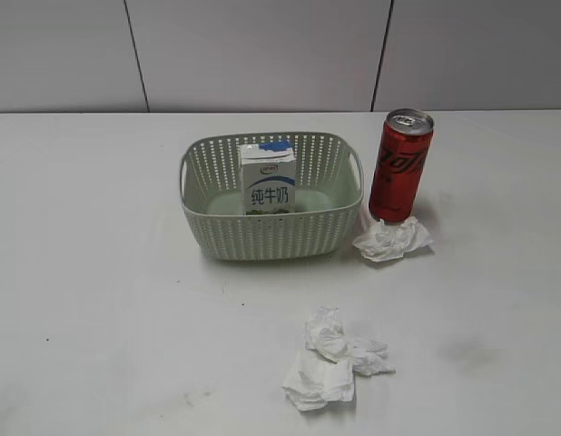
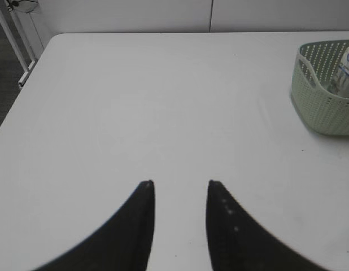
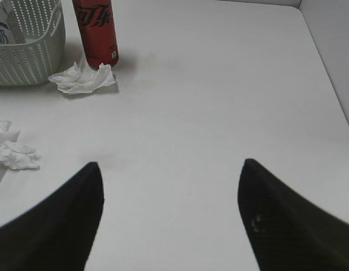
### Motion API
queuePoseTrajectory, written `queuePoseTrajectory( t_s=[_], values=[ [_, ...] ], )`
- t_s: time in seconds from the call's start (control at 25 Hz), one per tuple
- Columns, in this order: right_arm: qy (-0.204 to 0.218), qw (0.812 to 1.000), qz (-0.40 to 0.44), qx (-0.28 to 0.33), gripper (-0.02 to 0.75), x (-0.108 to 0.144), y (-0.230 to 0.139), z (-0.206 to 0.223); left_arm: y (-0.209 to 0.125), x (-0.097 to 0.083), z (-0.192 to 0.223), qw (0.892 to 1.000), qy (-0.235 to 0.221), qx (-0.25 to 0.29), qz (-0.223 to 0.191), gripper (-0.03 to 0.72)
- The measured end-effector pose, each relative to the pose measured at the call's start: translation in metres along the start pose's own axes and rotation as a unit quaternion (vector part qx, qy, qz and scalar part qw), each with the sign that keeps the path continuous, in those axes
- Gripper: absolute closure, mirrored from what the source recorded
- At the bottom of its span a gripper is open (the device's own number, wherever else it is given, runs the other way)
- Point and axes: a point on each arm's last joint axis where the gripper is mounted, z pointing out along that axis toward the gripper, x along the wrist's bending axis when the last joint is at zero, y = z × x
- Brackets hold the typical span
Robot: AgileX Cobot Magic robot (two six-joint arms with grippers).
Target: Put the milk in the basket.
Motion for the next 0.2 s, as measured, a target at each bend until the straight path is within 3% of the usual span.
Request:
queuePoseTrajectory(
  t_s=[0.2],
  values=[
    [-0.003,1.0,0.002,0.0,0.163,-0.0005,-0.0001,0.0,0.0,0.0,0.0,1.0,0.0,0.0,0.0,0.454]
  ],
)
